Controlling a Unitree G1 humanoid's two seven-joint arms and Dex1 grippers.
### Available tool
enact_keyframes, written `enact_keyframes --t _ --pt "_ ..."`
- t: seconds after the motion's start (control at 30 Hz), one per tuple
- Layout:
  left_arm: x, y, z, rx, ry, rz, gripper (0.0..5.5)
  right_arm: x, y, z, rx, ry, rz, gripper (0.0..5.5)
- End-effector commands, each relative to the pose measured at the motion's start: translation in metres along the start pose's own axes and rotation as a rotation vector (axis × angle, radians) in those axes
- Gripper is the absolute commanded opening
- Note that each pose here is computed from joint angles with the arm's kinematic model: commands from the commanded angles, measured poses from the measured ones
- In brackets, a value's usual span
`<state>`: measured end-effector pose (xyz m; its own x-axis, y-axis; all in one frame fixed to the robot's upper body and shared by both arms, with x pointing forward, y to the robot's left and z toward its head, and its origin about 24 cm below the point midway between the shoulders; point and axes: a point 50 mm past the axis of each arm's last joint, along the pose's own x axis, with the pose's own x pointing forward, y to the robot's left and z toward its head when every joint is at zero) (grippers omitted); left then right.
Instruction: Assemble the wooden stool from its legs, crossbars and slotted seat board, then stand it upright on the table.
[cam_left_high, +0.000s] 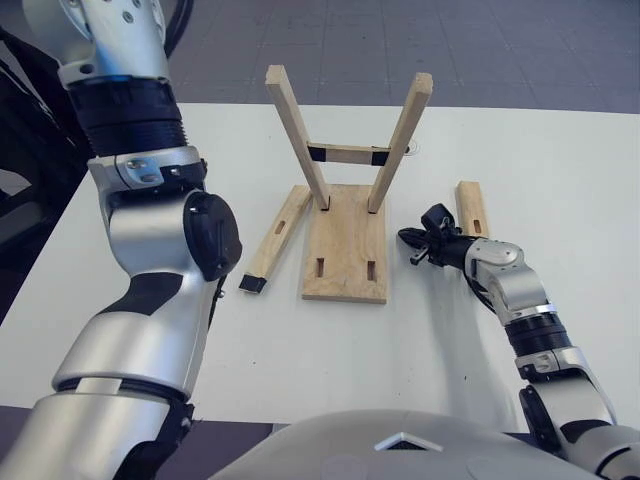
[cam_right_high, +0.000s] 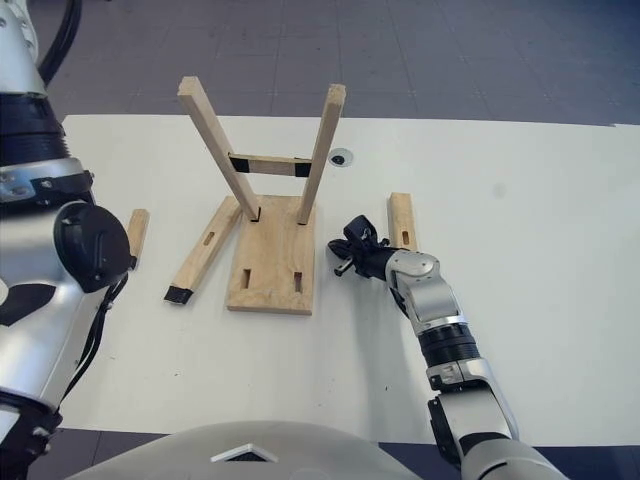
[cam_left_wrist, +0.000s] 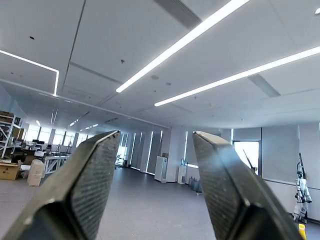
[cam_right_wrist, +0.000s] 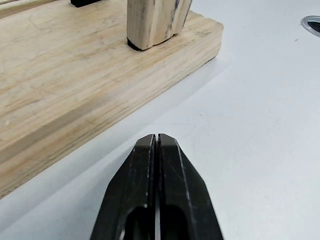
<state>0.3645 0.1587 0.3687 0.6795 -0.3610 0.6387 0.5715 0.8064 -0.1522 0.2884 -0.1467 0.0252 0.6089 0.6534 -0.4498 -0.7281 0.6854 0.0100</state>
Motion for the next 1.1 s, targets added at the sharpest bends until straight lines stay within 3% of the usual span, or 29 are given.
enact_keyframes --t 0.03,0.13,0.17,0.2,0.23,0.27,0.37,0.43,0.53,0.63,0.77,0.9,1.03,1.1 --pt "-0.026 0.018 -0.067 -0.034 0.284 0.069 2.68 0.000 0.003 -0.003 0.000 0.021 0.009 0.10" --pt "-0.103 0.018 -0.178 -0.220 0.780 0.107 2.68 -0.001 0.003 -0.005 0.004 0.023 0.001 0.10" --pt "-0.144 0.014 -0.211 -0.280 0.968 0.175 2.68 -0.001 0.003 -0.005 0.005 0.024 -0.002 0.10" --pt "-0.184 0.009 -0.231 -0.288 1.124 0.234 2.68 0.000 0.002 -0.005 0.001 0.025 -0.003 0.10" --pt "-0.201 0.004 -0.235 -0.305 1.182 0.270 2.68 0.000 0.001 -0.004 0.001 0.024 -0.006 0.10" --pt "-0.201 0.002 -0.231 -0.306 1.172 0.277 2.68 -0.001 0.000 -0.004 0.002 0.024 -0.010 0.10" --pt "-0.118 0.006 -0.182 -0.211 0.869 0.175 2.68 -0.003 0.001 -0.009 0.008 0.035 -0.015 0.10" --pt "-0.082 0.006 -0.151 -0.134 0.702 0.132 2.68 -0.003 0.001 -0.010 0.010 0.038 -0.012 0.10" --pt "-0.053 0.007 -0.110 -0.018 0.472 0.093 2.68 -0.002 0.001 -0.008 0.005 0.038 -0.007 0.10" --pt "-0.049 0.008 -0.076 0.041 0.289 0.093 2.68 -0.004 0.000 0.001 0.005 -0.007 -0.026 0.10" --pt "-0.101 0.019 -0.056 0.216 0.238 0.134 2.68 -0.027 0.001 0.033 0.058 -0.215 -0.142 0.10" --pt "-0.198 0.033 -0.082 0.271 0.416 0.317 2.68 -0.054 0.008 0.052 0.111 -0.361 -0.305 0.10" --pt "-0.289 0.035 -0.107 0.328 0.622 0.484 2.68 -0.066 0.013 0.040 0.155 -0.345 -0.437 0.10" --pt "-0.317 0.038 -0.109 0.355 0.679 0.525 2.89 -0.067 0.014 0.034 0.175 -0.335 -0.469 0.33"
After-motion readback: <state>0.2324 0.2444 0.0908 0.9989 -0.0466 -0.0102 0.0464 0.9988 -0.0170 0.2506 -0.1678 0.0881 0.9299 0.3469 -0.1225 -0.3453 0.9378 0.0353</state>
